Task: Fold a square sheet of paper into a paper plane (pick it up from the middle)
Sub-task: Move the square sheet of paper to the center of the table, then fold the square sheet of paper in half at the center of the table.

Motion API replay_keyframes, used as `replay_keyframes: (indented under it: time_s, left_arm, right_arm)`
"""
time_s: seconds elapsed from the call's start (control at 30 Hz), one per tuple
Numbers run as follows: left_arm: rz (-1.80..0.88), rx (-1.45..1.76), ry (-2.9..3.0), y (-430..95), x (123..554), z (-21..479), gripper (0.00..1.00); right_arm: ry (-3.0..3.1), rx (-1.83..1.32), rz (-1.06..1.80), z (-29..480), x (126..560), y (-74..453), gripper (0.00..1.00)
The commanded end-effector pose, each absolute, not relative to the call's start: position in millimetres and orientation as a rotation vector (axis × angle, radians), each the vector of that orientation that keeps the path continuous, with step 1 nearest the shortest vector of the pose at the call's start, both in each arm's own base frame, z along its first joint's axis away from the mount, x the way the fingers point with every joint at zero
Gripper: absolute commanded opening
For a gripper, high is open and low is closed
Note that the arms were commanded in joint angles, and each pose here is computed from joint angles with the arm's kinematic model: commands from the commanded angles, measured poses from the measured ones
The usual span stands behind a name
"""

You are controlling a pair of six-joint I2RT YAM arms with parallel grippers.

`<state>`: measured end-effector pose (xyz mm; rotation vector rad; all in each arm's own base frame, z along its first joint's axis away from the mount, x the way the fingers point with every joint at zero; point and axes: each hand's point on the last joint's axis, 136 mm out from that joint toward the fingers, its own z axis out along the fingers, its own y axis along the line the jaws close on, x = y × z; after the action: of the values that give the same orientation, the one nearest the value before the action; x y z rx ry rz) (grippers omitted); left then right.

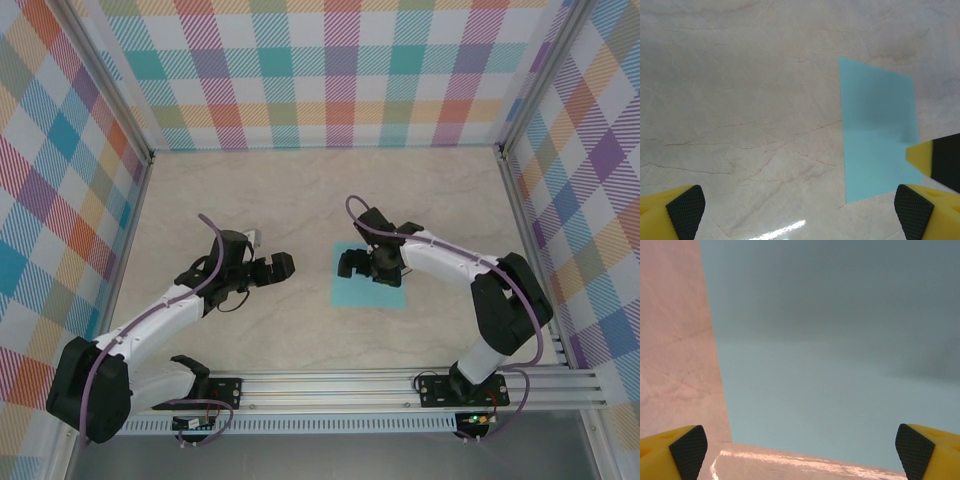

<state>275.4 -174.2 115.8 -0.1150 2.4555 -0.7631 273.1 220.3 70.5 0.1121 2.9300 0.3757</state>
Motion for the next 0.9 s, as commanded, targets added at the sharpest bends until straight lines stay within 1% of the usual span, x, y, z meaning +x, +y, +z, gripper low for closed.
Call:
replay_keyframes:
  time_s: [0.0,0.13,0.2,0.27,0.4,0.53,0.87]
  left_arm:
    - [-0.764,-0.099,2.395,-178.8,287.3,132.3,1.00]
    - [-0.749,-0.146,2.341,-173.8,294.1,136.4,1.00]
    - [-0.738,-0.200,2.285,-167.5,298.7,142.1,1.00]
    - [-0.727,-0.216,2.246,-162.8,300.0,145.2,1.00]
    - [-0.704,-0.199,2.240,-158.9,297.8,151.0,1.00]
    - [-0.697,-0.192,2.313,-161.2,293.3,144.0,1.00]
    - [-0.749,-0.154,2.339,-172.2,293.6,138.5,1.00]
  right_arm:
    - [2.866,0.063,0.110,94.5,283.6,190.0,1.00]
    - [2.793,-0.078,0.159,100.9,300.1,202.5,1.00]
    - [2.897,-0.051,0.130,93.1,292.8,203.2,1.00]
    - [2.957,-0.080,0.179,82.3,291.2,215.2,1.00]
    - [3.010,0.043,0.139,63.0,295.5,211.5,1.00]
    - [3.026,0.132,0.111,53.2,301.2,206.3,1.00]
    - [3.094,0.135,0.054,28.8,302.9,208.1,1.00]
